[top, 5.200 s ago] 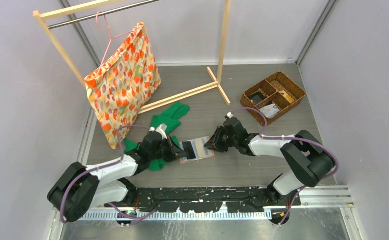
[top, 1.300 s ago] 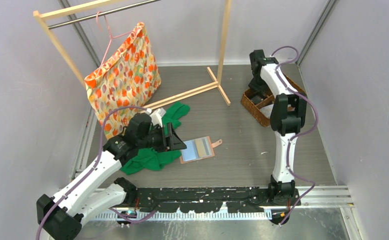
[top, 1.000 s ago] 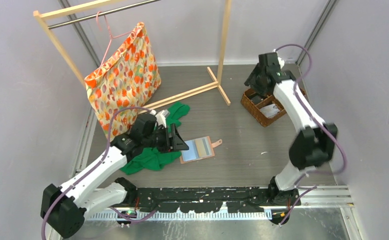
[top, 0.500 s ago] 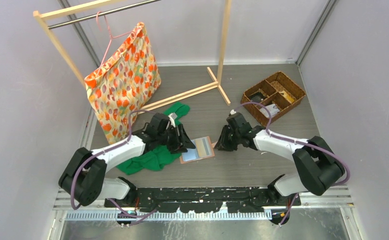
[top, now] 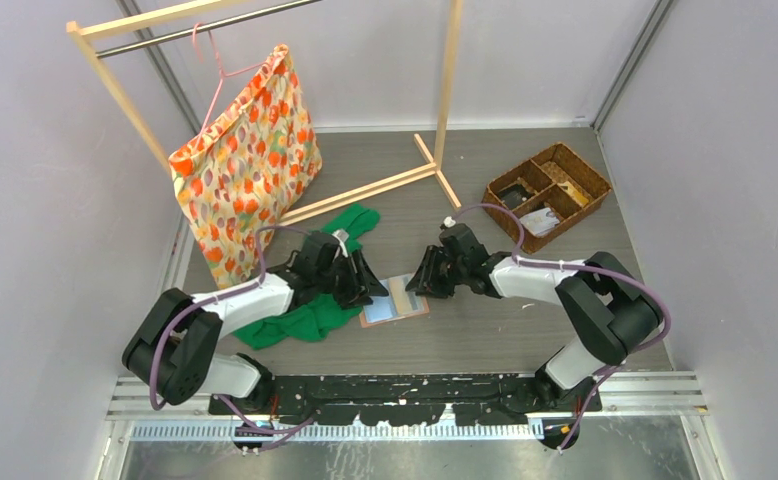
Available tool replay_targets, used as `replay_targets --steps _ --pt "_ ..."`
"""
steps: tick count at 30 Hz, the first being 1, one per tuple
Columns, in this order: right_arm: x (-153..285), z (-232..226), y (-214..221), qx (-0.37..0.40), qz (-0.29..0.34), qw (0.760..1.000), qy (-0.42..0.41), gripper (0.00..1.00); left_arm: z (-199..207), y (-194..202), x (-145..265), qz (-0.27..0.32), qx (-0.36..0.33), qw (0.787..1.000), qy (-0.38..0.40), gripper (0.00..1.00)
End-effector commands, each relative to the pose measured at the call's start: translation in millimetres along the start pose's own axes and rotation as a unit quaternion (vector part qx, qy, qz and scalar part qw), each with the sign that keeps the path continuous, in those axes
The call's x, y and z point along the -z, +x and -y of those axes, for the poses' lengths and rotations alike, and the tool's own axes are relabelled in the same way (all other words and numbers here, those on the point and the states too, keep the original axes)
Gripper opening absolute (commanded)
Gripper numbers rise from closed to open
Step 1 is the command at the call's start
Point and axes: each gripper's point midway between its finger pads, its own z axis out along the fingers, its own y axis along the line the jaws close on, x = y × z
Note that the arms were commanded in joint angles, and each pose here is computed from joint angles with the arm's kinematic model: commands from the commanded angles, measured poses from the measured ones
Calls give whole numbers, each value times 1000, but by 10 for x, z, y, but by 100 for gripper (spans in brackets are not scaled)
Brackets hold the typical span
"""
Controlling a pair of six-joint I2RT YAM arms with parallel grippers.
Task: Take the credit cards out of the card holder
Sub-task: Remove the credit card from the card holder.
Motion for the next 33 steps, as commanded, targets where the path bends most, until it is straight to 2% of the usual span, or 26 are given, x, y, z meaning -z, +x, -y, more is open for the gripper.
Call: replay_targets --steps 1,10,15,25,33 --pt "-33 -176 -125 8 20 999 -24 38 -129 -28 26 16 -11 1000 -17 53" --pt "-30 -118 -85 11 20 1000 -18 41 -534 10 -23 9 3 998 -55 52" --pt "-126 -98 28 3 5 1000 -23 41 -514 -1 -83 5 3 999 -45 52" --pt "-160 -412 228 5 -15 998 -67 41 -526 14 -166 -7 8 999 -41 51" --pt "77 -279 -9 40 50 998 -11 41 -535 18 -167 -11 3 999 -42 51"
